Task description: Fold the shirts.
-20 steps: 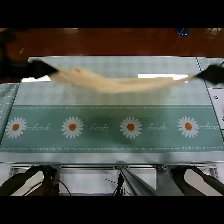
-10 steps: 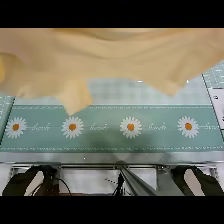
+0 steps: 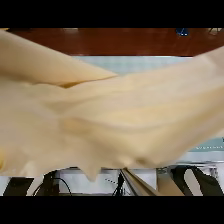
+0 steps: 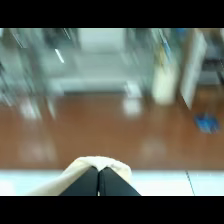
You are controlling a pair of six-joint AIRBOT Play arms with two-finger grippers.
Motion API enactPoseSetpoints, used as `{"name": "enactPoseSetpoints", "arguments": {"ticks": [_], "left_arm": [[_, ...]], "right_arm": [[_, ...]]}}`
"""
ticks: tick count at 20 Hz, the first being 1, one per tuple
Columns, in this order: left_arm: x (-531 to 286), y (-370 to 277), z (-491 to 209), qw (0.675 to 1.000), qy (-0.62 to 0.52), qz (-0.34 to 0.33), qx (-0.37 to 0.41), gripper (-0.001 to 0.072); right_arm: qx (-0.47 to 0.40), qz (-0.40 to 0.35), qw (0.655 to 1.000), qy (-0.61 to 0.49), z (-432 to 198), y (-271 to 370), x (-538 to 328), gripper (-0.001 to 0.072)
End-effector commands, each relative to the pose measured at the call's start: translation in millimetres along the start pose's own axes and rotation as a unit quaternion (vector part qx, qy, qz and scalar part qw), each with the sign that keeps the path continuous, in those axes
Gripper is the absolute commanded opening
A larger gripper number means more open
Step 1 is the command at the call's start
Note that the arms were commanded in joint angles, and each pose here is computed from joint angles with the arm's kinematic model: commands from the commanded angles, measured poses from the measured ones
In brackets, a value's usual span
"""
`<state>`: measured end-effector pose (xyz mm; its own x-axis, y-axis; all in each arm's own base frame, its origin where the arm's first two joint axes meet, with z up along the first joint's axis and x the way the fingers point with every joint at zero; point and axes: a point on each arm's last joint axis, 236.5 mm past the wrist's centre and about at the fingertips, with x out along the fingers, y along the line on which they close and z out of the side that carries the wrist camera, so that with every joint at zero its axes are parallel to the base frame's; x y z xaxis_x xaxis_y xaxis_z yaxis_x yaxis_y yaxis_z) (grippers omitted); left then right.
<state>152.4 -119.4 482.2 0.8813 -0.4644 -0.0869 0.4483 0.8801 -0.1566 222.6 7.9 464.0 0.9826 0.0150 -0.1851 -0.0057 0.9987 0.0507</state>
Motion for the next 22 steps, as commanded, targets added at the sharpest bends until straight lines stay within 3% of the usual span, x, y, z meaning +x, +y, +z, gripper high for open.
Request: {"name": "enactPoseSetpoints", "arguments": {"ticks": [1, 4, 6, 12, 18, 22], "left_arm": [[14, 23, -67, 0.986, 0.159, 0.016, -0.054, 0.0022], [55, 58, -100, 0.967, 0.239, 0.013, -0.094, 0.0021], [93, 88, -128, 0.952, 0.282, 0.009, -0.119, 0.0022], [217, 180, -257, 0.895, 0.386, 0.011, -0.224, 0.0022], [321, 224, -349, 0.893, 0.385, 0.015, -0.234, 0.0023], [357, 251, -375, 0.904, 0.353, 0.048, -0.235, 0.0023]], "right_arm": [[-0.012, -0.041, 0.988, 0.15, -64, -33, 18, 0.0016], [-0.014, 0.003, 0.947, 0.32, -131, -34, 60, 0.0016], [-0.019, 0.033, 0.935, 0.351, -148, -27, 109, 0.0016], [0.012, 0.032, 0.903, 0.428, -231, -43, 255, 0.0017], [0.056, 0.051, 0.899, 0.43, -301, -43, 353, 0.0017], [0.085, 0.055, 0.912, 0.397, -324, -43, 401, 0.0018]]}}
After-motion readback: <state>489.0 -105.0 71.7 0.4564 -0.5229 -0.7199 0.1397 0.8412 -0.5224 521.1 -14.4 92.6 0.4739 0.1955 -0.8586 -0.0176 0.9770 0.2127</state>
